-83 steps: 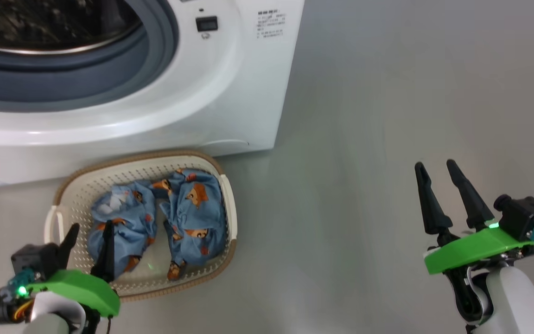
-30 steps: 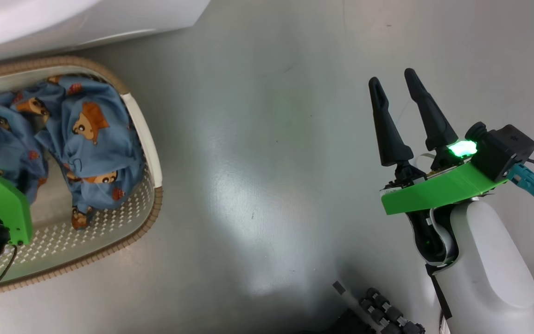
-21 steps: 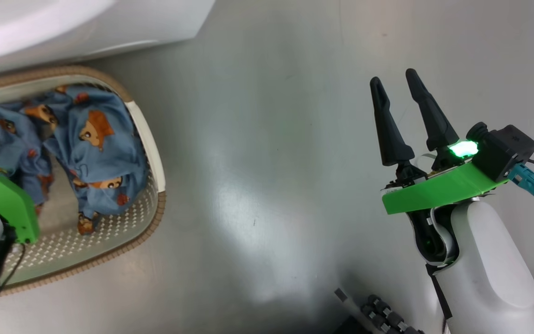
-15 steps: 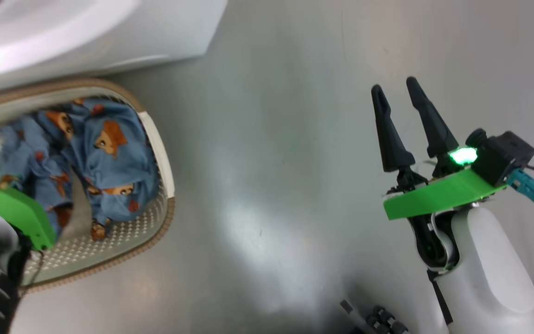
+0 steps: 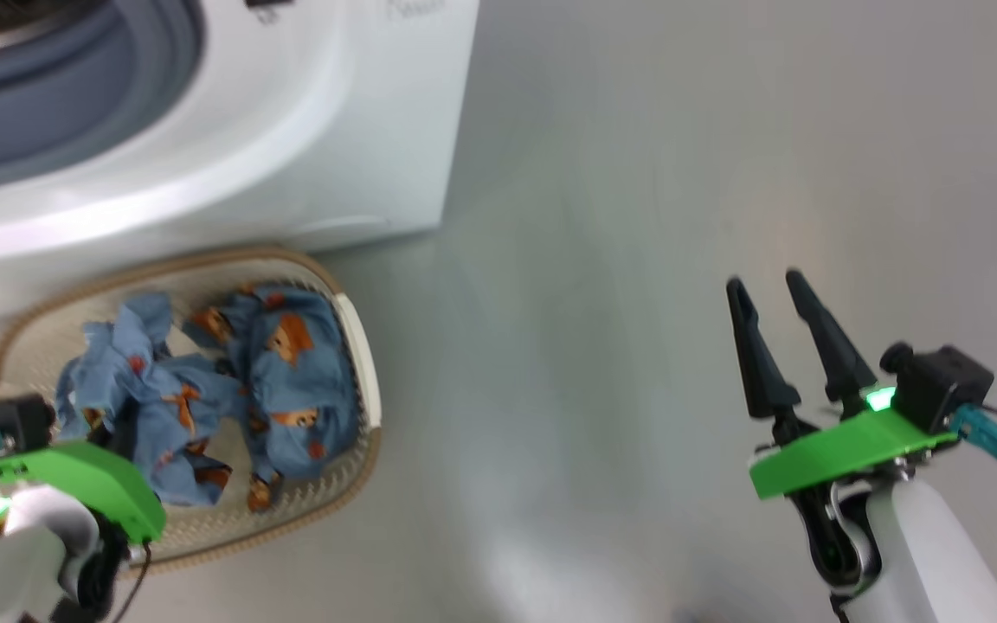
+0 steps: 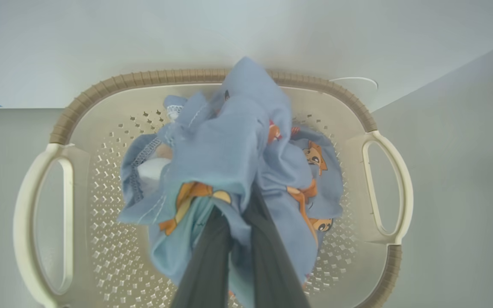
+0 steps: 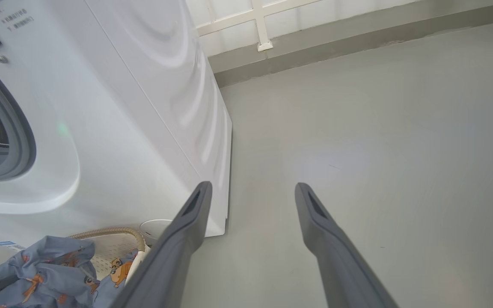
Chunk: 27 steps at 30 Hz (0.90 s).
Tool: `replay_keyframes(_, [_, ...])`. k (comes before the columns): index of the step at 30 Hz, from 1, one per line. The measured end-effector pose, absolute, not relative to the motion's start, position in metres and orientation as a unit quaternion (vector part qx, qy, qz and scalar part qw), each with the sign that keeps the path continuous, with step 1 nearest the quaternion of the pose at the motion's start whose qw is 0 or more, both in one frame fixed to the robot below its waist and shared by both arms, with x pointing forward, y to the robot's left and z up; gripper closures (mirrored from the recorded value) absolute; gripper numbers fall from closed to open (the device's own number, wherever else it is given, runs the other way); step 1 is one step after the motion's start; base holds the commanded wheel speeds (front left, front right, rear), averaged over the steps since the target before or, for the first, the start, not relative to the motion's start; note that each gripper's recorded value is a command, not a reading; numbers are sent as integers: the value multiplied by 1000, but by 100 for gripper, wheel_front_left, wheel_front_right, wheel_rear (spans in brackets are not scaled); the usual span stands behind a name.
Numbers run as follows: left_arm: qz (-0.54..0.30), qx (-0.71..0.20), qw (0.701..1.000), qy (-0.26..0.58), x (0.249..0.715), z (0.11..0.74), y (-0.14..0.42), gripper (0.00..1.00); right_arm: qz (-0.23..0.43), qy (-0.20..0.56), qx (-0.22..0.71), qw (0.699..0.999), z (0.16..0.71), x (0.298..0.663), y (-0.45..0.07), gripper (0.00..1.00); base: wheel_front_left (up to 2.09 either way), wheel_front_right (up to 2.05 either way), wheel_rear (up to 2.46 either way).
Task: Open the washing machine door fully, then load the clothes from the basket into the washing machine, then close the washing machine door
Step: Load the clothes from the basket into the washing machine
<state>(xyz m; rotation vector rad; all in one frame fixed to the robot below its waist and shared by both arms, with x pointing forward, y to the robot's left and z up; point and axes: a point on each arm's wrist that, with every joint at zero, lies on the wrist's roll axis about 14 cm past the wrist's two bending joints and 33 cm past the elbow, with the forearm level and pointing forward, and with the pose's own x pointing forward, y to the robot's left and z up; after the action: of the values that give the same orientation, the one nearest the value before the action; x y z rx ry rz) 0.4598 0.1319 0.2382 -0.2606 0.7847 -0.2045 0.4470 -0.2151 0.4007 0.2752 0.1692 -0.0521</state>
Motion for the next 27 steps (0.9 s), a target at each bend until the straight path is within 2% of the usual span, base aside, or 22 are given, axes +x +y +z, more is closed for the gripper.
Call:
replay_keyframes(17, [-76, -115, 968, 210, 431, 360, 163, 100, -17, 42, 139, 989, 450, 396, -220, 0, 0, 0, 0])
replay_keyframes(27, [-53, -101, 988, 105, 403, 422, 181, 100, -12, 21, 141, 990, 466, 374, -220, 0, 0, 0, 0])
